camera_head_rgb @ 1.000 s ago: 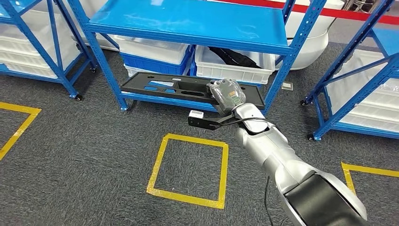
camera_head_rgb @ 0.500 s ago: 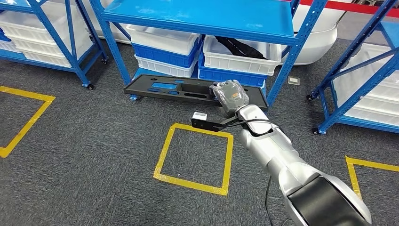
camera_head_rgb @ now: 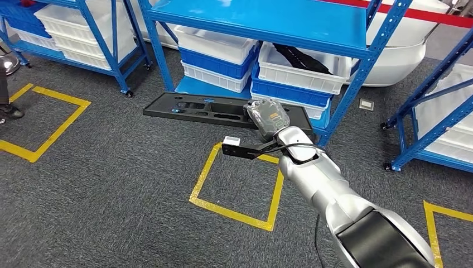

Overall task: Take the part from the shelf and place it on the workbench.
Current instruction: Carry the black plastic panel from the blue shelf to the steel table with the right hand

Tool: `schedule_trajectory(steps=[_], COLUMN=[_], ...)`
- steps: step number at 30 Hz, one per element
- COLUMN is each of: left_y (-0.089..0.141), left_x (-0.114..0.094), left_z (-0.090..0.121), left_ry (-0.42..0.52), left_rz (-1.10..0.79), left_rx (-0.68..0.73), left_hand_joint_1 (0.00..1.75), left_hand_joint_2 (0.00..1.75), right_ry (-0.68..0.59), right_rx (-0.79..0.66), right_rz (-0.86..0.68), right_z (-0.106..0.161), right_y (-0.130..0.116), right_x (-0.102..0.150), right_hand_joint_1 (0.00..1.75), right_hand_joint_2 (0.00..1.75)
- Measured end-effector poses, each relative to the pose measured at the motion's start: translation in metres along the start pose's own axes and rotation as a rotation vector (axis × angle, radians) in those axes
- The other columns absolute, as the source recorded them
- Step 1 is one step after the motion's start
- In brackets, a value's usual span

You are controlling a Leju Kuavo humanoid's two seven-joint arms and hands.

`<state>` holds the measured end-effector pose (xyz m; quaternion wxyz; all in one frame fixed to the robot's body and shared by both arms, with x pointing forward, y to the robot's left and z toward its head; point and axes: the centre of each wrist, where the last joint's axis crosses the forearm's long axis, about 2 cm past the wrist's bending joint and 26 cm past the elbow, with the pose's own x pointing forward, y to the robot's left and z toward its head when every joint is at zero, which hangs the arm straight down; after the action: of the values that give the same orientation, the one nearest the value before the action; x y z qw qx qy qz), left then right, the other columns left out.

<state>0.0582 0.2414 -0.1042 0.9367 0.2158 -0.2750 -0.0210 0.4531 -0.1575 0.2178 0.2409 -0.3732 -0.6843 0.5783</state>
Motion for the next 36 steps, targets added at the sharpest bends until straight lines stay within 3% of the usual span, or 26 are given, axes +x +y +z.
schedule_trajectory(steps=[36], left_y=[-0.001], left_x=[-0.002], left_z=[0.002], left_ry=[0.029], left_rz=[0.012], left_rx=[0.025], left_hand_joint_1=[0.00], left_hand_joint_2=[1.75], right_ry=[-0.046], right_rx=[0.011], right_rz=[0.002], right_z=[-0.014], right_y=[-0.008], right_x=[0.021], right_hand_joint_1=[1.50], right_hand_joint_2=[1.75])
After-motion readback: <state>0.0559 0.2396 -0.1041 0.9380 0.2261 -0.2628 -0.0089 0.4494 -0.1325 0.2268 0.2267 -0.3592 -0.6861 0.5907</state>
